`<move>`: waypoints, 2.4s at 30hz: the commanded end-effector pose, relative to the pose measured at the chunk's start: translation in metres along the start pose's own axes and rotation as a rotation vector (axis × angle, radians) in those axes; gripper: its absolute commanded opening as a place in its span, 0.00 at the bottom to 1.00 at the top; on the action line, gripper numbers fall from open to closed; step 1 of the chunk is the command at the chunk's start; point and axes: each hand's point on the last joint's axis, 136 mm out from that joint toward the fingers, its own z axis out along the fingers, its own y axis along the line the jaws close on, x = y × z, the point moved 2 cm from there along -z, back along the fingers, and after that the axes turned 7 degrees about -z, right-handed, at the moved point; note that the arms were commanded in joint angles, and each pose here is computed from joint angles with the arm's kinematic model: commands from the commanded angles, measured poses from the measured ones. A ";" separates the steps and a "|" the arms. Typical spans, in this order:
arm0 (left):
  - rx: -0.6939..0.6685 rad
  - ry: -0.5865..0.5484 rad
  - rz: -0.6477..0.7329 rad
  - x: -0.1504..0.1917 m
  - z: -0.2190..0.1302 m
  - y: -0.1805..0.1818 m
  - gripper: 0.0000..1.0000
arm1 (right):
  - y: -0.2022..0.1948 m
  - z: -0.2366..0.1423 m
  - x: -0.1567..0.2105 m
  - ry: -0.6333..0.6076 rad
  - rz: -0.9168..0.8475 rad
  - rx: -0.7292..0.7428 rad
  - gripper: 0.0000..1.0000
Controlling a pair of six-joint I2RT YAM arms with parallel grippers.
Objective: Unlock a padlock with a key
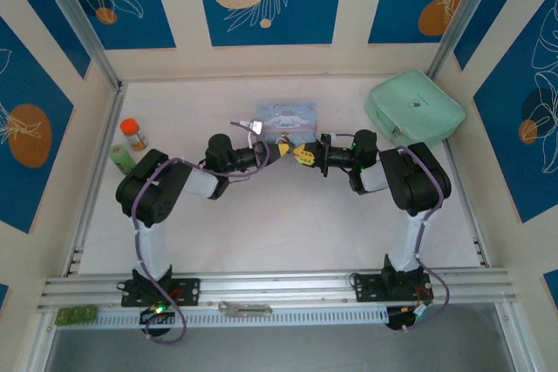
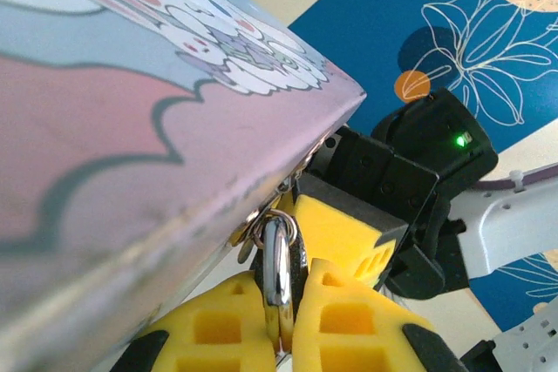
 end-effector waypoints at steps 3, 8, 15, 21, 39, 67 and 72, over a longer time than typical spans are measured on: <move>0.270 0.148 0.170 0.039 0.005 -0.079 0.00 | -0.004 -0.007 0.002 -0.065 0.057 0.090 0.15; 0.211 0.102 0.147 0.038 0.003 -0.065 0.00 | 0.004 -0.015 0.007 -0.099 -0.021 0.144 0.26; 0.135 0.055 0.108 0.036 0.002 -0.044 0.00 | 0.000 -0.022 0.009 -0.135 -0.077 0.209 0.31; 0.065 0.047 0.075 0.040 0.003 -0.022 0.00 | -0.013 -0.023 0.004 -0.141 -0.062 0.226 0.32; -0.203 -0.009 -0.056 0.025 -0.006 0.022 0.00 | -0.046 -0.042 0.004 -0.181 -0.196 0.391 0.37; -0.286 0.148 -0.518 0.062 -0.014 0.031 0.00 | -0.054 0.001 0.063 0.154 -1.322 1.181 0.35; -0.274 0.155 -0.597 0.061 -0.013 0.027 0.00 | -0.075 0.000 0.058 0.250 -1.368 1.297 0.40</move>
